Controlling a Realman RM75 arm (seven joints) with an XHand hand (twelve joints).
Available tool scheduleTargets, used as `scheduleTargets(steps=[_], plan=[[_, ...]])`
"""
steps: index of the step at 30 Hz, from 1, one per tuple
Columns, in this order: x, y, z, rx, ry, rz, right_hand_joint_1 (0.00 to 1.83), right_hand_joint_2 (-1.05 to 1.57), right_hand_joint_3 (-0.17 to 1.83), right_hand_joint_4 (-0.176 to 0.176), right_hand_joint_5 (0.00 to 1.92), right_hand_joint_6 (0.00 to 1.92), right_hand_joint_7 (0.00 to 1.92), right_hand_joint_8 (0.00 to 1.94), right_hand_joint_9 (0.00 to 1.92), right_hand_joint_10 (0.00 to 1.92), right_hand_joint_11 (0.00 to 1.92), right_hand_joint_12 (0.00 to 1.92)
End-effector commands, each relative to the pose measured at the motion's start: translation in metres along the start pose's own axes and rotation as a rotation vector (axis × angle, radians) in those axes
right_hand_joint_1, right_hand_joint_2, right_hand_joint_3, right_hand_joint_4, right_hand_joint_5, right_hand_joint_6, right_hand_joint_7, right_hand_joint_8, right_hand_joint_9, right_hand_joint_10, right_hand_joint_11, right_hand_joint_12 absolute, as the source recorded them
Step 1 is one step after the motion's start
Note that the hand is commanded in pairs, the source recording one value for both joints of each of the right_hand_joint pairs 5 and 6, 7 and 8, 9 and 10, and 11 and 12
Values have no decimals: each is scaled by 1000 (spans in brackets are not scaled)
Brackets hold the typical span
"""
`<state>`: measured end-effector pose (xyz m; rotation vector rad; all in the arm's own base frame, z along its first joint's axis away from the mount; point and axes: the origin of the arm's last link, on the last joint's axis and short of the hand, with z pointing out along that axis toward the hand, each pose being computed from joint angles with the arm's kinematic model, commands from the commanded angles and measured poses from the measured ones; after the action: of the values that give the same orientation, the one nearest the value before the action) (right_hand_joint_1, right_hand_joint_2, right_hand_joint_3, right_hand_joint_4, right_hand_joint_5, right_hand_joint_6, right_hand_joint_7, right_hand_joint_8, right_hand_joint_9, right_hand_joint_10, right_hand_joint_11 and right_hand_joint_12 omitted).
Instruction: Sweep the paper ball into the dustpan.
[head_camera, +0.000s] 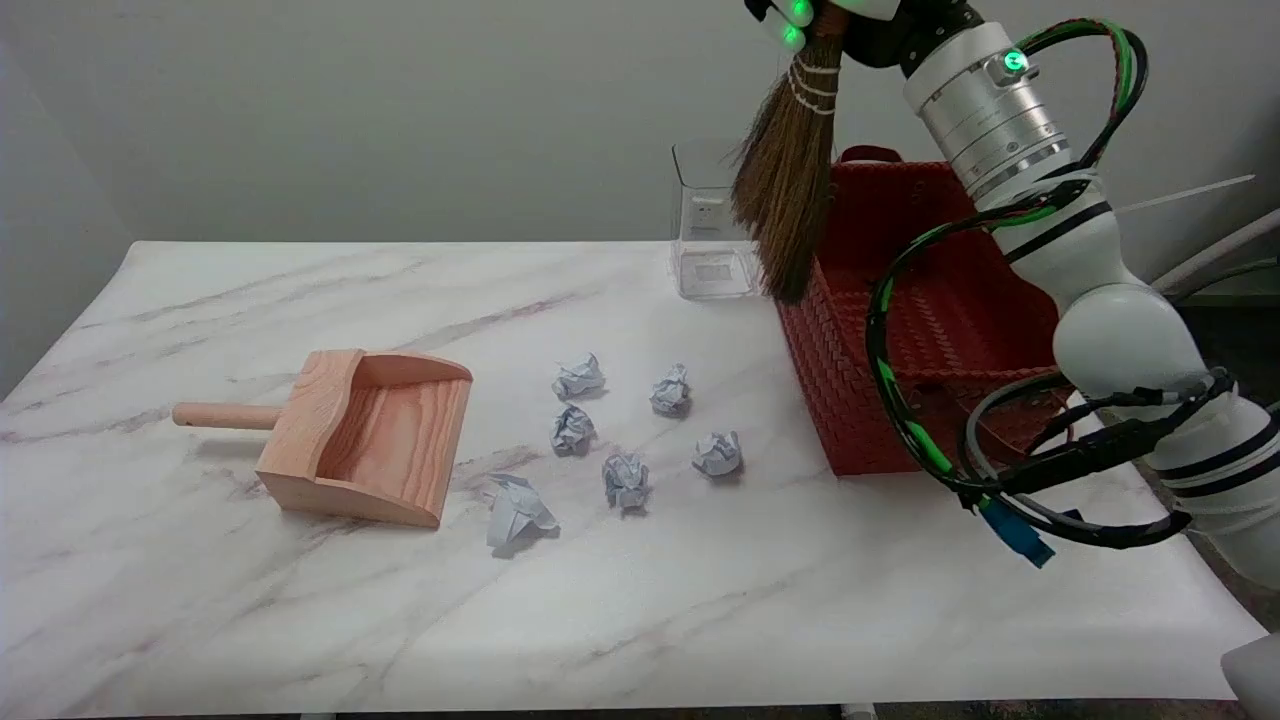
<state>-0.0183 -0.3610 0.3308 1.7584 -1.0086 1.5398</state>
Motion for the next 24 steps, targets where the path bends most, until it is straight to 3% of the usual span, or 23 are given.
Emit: scheduleTargets(steps=[1,11,24], plan=[[-13,41,-15,-126,-29,12,1091,1131,1059,0,1920,1920,1920,1920,1920,1920,1862,1862],[-38,73,-10,-190,-97,-59,1090,1127,1065,0,1920,1920,1920,1920,1920,1920,1859,1859],[-58,102,-25,-257,-192,-420,1090,1148,1055,0,1920,1920,1920,1920,1920,1920,1857,1857]])
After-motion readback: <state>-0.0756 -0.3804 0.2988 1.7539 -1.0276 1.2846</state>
